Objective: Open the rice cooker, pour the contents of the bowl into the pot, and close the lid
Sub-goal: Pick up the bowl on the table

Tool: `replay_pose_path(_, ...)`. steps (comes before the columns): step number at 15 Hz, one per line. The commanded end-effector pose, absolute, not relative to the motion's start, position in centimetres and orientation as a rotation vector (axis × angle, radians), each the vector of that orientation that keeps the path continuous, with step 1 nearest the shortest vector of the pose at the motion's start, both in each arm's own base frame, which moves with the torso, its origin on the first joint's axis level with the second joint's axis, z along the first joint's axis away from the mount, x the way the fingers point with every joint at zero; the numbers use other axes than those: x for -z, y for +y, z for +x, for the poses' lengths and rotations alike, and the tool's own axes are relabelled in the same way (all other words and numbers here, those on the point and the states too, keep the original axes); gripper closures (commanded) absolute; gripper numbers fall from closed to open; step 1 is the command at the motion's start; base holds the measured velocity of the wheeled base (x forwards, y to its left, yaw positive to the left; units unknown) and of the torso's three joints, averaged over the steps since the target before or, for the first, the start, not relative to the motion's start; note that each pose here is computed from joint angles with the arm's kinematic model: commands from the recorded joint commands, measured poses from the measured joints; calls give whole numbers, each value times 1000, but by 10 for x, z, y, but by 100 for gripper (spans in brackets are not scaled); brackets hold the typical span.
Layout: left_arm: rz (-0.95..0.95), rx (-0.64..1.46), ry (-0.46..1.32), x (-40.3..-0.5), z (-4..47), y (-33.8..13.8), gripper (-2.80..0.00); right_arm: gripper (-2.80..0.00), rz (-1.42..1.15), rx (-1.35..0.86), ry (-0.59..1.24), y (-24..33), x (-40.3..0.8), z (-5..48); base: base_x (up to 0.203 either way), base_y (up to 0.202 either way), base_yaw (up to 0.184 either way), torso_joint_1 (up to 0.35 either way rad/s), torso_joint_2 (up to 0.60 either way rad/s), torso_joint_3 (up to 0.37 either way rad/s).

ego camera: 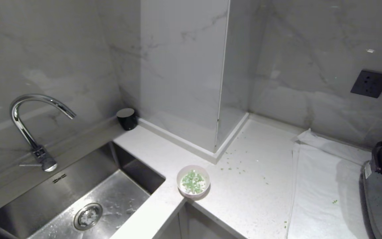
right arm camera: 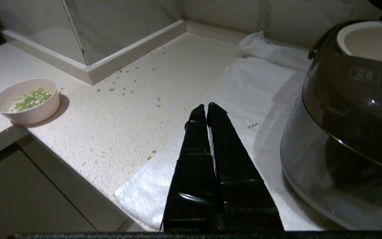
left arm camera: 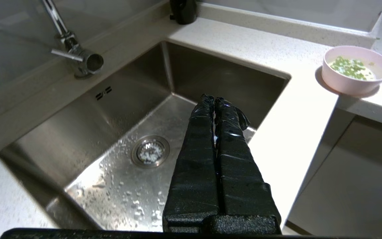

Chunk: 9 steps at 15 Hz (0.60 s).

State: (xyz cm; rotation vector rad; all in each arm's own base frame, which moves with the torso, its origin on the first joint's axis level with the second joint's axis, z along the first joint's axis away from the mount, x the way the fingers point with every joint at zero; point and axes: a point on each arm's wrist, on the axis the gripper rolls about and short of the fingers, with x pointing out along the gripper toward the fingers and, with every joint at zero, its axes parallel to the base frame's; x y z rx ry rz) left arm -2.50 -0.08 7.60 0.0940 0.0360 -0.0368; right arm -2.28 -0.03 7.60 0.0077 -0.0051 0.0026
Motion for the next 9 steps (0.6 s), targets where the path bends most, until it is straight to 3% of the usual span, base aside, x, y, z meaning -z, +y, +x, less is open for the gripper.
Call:
replay_pose_path(1, 87, 37, 34, -76, -25, -1, 0, 0, 8, -3, -6, 0, -76, -23, -164, 0, 2, 21, 6, 1)
replay_pose_path(3, 88, 35, 35, -76, -25, -1, 0, 0, 8, -3, -5, 0, -76, -23, -142, 0, 0, -12, 4, 3)
replay_pose_path(9, 88, 35, 35, -76, -25, -1, 0, 0, 8, -3, -5, 0, -76, -23, 0, 0, 0, -5, -1, 2)
